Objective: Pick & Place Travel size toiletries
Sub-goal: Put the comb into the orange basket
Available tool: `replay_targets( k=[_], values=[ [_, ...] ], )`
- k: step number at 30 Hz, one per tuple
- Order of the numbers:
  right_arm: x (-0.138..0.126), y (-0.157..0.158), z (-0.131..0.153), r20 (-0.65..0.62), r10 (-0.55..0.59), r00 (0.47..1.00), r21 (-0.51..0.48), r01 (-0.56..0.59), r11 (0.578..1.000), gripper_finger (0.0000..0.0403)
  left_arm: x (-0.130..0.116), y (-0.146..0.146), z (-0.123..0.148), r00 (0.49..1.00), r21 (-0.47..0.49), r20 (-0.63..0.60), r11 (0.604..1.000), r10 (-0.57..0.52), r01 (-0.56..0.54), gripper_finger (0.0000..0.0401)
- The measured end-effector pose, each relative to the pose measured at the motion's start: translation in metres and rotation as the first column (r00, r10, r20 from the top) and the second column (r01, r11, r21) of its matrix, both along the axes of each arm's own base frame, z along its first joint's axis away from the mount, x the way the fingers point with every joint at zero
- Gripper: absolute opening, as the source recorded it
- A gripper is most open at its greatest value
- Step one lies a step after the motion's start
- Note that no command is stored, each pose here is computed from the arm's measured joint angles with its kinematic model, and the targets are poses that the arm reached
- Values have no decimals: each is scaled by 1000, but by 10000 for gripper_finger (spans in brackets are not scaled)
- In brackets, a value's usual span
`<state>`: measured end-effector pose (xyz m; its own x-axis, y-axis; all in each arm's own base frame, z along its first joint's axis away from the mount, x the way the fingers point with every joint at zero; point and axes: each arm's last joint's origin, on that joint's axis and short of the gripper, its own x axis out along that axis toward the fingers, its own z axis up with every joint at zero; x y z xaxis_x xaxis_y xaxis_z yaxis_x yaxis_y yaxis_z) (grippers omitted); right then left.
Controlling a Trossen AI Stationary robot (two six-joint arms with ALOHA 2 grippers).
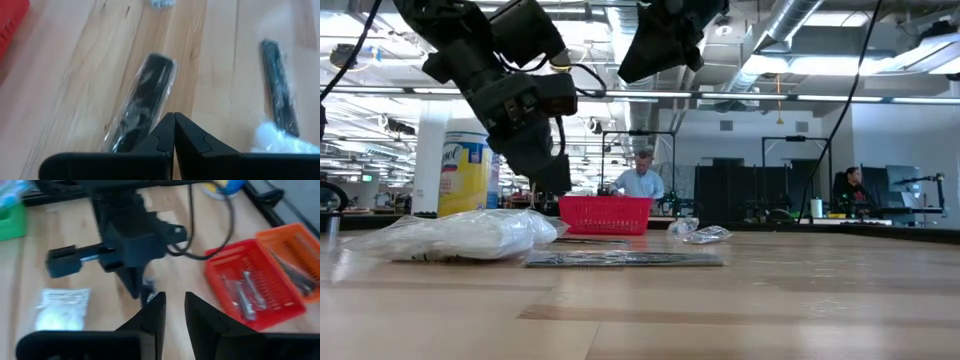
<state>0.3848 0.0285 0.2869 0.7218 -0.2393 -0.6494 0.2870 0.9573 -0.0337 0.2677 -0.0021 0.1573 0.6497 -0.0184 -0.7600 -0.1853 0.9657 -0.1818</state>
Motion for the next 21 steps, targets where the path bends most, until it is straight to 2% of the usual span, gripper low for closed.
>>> replay_targets(
  k=[7,14,19,21],
  values=[
    [2,0,-1,47,3,999,0,-3,1000,65,-3,0,3,1000,0,-11,1000,0,0,0],
    [-16,-7,-26,62,-8,998,15,8,1000,65,-10,-1,0,1000,0,-27,1000,-3,3,0],
    [-23,-10,-20,228,-11,974,32,4,999,65,-15,0,7,1000,0,20,1000,17,-17,0],
    [-24,-6,-28,297,5,955,32,-15,999,65,-19,-5,7,998,-3,53,999,39,-39,0]
  ],
)
